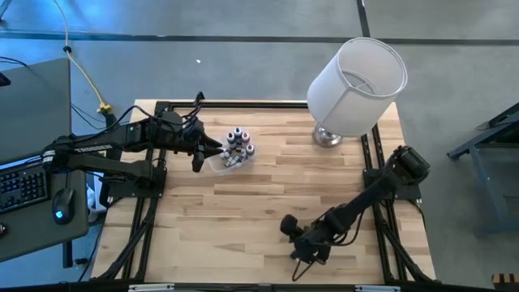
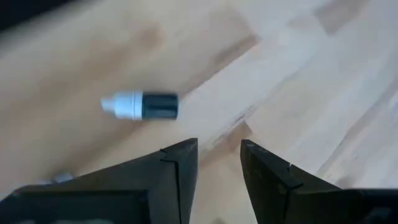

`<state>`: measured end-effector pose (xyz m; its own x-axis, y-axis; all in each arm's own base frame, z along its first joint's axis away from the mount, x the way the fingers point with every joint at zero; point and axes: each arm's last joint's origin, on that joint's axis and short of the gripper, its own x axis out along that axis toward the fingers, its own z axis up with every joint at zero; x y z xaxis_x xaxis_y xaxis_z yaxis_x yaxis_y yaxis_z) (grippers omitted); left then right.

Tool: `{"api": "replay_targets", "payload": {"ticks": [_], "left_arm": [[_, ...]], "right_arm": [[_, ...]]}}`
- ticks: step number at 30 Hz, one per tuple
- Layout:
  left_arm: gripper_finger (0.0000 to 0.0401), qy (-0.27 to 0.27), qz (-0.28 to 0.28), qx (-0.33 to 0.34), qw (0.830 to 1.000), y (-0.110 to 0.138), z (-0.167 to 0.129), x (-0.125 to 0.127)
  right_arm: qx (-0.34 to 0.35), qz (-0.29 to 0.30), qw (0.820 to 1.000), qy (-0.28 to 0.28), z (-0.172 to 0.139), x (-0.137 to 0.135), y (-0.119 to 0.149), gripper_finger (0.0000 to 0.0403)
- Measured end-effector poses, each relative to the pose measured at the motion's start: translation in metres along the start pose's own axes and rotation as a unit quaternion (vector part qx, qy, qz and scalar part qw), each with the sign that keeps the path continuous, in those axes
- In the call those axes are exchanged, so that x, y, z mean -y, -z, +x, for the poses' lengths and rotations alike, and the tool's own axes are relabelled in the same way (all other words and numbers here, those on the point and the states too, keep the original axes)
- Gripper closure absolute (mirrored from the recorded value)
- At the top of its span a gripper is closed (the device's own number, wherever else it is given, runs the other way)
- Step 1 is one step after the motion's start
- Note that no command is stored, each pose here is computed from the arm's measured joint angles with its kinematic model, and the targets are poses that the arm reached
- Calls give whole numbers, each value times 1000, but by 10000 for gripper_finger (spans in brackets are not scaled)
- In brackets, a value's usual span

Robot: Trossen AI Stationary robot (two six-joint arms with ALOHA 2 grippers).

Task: Pick & Place food coloring
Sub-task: Put the small purple food coloring bottle into the transparent bin

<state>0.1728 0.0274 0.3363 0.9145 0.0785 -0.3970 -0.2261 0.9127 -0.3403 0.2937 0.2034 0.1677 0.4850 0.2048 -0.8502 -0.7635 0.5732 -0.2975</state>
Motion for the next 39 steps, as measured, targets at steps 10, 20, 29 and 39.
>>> {"api": "replay_targets", "payload": {"ticks": [10, 20, 29, 39], "left_arm": [[290, 7, -1, -3, 1000, 0, 0, 0], [290, 21, 1, -12, 1000, 1, 0, 1], [290, 38, 67, -18, 997, 2, 0, 2], [290, 39, 85, -28, 995, 4, 0, 1]], "right_arm": [[79, 309, 945, -73, -10, 7, -13, 288], [66, 456, 886, -59, -9, 8, -16, 288], [25, 504, 859, -84, 6, -2, -12, 288], [-11, 542, 835, -90, 21, -10, -6, 288]]}}
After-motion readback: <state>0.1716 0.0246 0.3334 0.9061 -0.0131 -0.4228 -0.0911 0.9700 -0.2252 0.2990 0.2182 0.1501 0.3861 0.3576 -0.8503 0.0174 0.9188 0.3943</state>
